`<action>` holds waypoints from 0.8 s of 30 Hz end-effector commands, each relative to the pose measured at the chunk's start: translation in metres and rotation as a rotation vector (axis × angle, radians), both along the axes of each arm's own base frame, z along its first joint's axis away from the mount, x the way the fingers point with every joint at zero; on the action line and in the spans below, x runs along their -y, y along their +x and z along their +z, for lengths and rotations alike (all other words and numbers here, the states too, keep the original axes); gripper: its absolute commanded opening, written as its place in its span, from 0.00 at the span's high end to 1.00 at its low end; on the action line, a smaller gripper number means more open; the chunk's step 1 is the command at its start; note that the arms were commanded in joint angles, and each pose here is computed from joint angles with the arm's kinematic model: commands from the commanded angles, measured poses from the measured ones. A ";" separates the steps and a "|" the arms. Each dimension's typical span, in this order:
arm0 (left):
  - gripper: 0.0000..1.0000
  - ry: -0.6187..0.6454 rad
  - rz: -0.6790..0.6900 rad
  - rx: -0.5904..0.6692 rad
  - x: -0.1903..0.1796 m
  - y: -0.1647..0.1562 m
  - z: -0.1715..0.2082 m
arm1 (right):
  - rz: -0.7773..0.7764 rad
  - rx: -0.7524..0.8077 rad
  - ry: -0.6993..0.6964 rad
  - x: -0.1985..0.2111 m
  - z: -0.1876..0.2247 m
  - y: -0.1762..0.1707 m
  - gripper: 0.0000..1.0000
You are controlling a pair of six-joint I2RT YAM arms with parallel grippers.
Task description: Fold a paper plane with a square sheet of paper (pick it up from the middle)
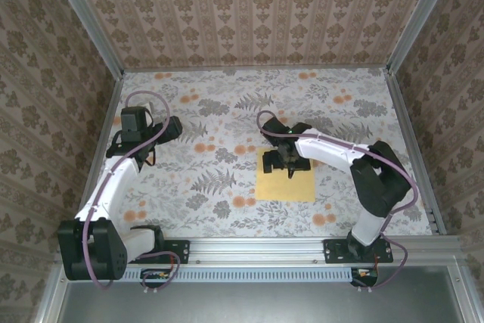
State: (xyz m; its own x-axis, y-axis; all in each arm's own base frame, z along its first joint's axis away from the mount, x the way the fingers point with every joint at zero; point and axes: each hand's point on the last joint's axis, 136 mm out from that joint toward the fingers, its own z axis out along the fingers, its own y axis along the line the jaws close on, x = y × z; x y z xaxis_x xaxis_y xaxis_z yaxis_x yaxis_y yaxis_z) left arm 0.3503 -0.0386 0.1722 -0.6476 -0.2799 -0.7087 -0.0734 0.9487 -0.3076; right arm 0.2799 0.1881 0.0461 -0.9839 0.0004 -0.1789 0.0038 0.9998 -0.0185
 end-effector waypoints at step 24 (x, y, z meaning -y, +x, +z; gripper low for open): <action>0.00 -0.049 -0.049 -0.042 0.014 0.005 -0.006 | -0.065 -0.205 -0.085 0.018 -0.066 -0.025 0.06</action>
State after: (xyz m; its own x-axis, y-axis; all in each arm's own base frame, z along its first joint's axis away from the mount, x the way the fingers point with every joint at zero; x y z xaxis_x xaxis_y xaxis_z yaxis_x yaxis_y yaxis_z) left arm 0.3521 -0.0471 0.1538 -0.6980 -0.2746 -0.6614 -0.0572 0.9420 -0.3307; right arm 0.2760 0.1888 0.0117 -0.9964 0.0520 -0.0677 0.0539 0.9982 -0.0266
